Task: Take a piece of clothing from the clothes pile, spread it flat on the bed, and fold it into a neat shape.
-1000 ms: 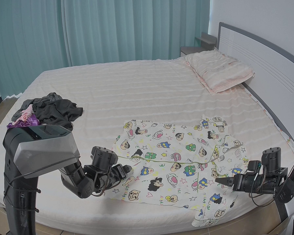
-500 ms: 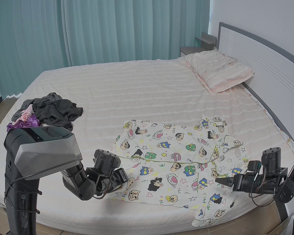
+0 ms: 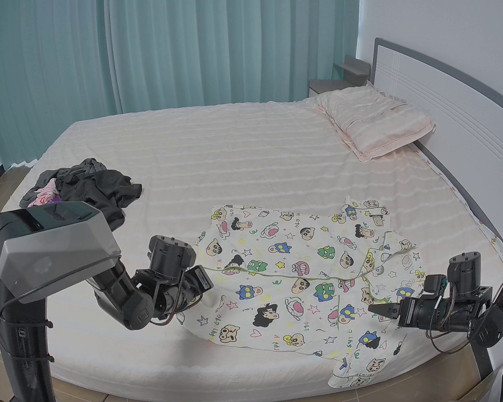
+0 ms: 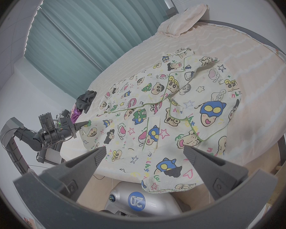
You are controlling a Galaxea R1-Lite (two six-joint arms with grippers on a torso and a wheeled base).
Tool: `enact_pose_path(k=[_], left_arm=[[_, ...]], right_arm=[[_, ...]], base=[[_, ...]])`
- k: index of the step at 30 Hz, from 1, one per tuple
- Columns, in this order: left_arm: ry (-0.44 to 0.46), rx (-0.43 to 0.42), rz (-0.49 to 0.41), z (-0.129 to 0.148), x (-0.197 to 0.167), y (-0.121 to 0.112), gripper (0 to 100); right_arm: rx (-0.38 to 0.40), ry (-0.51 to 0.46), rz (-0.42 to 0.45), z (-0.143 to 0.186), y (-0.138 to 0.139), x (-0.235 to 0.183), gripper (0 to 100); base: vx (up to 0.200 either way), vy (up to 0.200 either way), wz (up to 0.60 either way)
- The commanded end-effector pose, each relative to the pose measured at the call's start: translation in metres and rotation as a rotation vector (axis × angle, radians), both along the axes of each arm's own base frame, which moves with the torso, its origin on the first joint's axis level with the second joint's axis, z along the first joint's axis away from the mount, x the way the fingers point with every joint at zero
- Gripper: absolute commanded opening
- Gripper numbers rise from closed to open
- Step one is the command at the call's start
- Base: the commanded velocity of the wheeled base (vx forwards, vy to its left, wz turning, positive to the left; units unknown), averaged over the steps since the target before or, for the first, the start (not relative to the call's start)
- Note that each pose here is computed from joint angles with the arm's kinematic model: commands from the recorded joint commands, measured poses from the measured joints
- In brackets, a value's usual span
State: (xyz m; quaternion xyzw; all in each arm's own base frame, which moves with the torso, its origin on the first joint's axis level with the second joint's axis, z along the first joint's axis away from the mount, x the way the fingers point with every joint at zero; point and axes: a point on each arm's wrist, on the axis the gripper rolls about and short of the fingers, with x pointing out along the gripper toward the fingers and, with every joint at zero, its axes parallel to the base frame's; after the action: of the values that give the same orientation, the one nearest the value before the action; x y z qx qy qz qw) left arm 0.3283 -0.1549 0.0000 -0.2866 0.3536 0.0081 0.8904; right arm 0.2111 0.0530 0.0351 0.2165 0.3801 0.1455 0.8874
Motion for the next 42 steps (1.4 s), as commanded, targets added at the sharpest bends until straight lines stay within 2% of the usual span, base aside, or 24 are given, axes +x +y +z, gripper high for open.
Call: enact_pose_path(k=[1,8,14,22,29,30,31,34,38,42], left_arm=[[-0.067,0.004,-0.016,0.016,0.009,-0.001,0],[-0.124,0.054,-0.047,0.021,0.024,0.001,0],[-0.136,0.134,-0.100,0.019,0.027,0.006,0],[-0.159,0.176,-0.084,0.012,0.049,0.017,0],[-0.199,0.176,-0.081,0.007,0.072,0.011,0],[-0.200,0.180,-0.085,0.006,0.074,0.010,100],[-0.191,0.213,-0.106,0.003,0.077,0.010,100],[-0.185,0.244,-0.117,-0.001,0.083,0.010,100],[-0.193,0.244,-0.112,-0.001,0.087,0.009,100],[-0.141,0.250,-0.114,-0.003,0.078,0.015,100]], right_arm=[[0.000,-0.002,0.001,0.001,0.000,0.000,100],[0.002,-0.013,0.002,0.001,0.000,-0.001,100],[0.004,-0.022,0.000,0.001,0.000,-0.001,100],[0.003,-0.020,0.000,0.001,0.000,-0.002,100],[0.002,-0.016,0.000,0.000,0.000,-0.001,100],[0.003,-0.016,0.000,0.000,0.000,-0.001,100],[0.003,-0.016,0.001,0.000,0.000,-0.001,100],[0.003,-0.014,0.001,0.000,0.000,-0.002,100],[0.002,-0.016,-0.001,0.000,0.000,-0.001,100],[0.002,-0.013,-0.001,-0.001,0.000,-0.001,100]], base=[[0.000,0.000,0.00],[0.000,0.000,0.00],[0.000,0.000,0.00],[0.000,0.000,0.00],[0.000,0.000,0.00],[0.000,0.000,0.00],[0.000,0.000,0.00],[0.000,0.000,0.00],[0.000,0.000,0.00],[0.000,0.000,0.00]])
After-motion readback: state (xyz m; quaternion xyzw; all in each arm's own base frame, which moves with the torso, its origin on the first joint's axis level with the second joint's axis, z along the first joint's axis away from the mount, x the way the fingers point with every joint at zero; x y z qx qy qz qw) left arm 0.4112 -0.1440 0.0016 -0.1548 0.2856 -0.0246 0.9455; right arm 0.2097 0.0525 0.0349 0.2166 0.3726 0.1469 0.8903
